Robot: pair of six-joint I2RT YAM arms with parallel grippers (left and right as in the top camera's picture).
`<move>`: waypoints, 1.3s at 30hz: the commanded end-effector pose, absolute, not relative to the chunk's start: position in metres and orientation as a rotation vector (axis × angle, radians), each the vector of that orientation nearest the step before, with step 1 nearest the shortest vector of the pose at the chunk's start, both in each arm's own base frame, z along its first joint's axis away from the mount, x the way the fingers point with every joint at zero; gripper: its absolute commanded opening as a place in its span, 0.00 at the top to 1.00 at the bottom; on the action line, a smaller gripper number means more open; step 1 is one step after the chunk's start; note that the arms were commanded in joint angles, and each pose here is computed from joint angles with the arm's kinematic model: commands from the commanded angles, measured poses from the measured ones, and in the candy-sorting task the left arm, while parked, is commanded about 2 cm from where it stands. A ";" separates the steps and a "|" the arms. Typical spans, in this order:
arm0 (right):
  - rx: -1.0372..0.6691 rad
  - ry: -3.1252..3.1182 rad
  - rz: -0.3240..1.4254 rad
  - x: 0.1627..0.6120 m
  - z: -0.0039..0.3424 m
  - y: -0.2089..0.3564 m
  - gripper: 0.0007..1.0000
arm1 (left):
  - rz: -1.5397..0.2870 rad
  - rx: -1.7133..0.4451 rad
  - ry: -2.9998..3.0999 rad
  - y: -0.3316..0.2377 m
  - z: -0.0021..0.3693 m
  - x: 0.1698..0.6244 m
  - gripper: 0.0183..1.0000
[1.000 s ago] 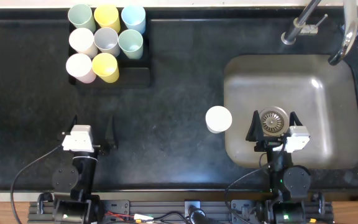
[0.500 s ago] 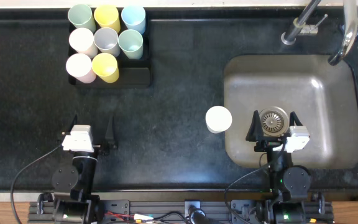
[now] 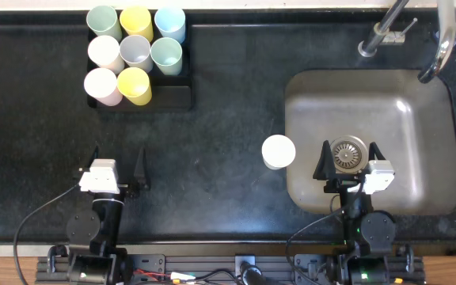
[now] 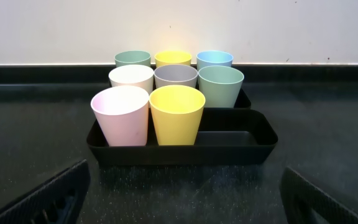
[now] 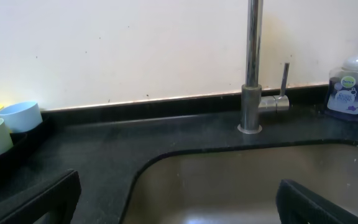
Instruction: Store Cups
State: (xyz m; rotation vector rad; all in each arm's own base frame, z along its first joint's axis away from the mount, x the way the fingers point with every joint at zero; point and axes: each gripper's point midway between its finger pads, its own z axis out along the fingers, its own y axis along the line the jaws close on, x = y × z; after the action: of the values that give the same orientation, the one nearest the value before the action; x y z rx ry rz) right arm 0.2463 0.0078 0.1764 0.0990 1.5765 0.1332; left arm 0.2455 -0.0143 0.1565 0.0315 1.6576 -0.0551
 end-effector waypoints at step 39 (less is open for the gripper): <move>-0.648 2.977 0.042 0.293 0.131 0.072 0.00 | -0.053 0.063 1.648 -0.017 0.156 0.245 0.00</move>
State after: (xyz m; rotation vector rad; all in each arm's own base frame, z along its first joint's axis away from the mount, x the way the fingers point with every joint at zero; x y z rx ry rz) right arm 0.2827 0.0662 0.1270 -0.5462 3.0206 0.0427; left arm 0.2457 -0.0151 0.1559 0.0346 1.6545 -0.0587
